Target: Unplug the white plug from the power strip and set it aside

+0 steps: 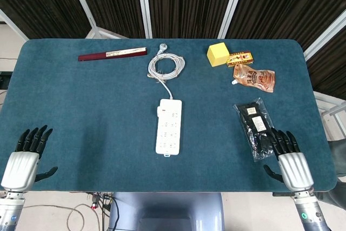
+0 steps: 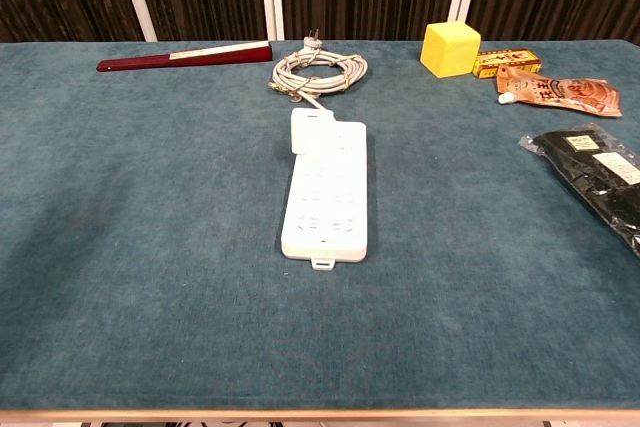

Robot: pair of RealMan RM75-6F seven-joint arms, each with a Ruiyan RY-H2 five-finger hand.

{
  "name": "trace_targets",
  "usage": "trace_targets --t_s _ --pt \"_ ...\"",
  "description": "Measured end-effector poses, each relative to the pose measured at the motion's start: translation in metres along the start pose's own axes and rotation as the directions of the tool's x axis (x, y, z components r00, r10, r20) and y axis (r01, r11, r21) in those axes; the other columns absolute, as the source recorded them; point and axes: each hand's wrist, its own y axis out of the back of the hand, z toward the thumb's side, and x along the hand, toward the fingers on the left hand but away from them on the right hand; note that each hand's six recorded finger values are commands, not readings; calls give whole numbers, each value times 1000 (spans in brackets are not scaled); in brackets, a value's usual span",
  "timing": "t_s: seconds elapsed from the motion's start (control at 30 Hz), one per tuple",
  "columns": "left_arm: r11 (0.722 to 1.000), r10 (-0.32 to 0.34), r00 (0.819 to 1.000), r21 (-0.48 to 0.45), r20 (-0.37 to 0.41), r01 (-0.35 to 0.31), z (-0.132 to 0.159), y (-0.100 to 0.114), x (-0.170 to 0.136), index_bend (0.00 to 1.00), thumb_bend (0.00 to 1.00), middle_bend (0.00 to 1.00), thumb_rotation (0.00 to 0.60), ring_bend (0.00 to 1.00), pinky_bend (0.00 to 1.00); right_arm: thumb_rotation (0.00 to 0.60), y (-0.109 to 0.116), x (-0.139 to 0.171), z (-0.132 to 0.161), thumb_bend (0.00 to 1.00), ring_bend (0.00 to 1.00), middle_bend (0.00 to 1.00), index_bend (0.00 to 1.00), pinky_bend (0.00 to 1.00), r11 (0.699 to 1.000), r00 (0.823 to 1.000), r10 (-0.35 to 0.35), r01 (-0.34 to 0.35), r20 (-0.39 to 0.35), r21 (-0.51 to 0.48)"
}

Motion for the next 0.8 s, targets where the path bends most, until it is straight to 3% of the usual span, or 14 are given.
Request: trace_targets --t_s 0.17,0.3,0.53,0.8 --pt "1000 -8 1000 4 -16 8 -3 -3 3 0 0 0 600 0 14 600 3 -28 34 339 7 12 0 112 1000 996 -4 4 -93 8" --pt "1000 -19 999 3 -28 19 -6 -7 6 0 0 0 600 0 14 600 -1 -48 68 392 63 110 62 139 999 985 9 -3 -174 35" --pt "1000 -29 998 -14 -60 28 -12 -11 14 0 0 0 600 0 16 600 -24 -77 146 394 90 140 105 163 997 945 54 -36 -322 62" --pt "999 -38 998 -15 -55 38 -8 -7 39 19 0 0 600 0 17 600 -55 -87 210 394 90 141 122 163 993 911 117 -97 -396 69"
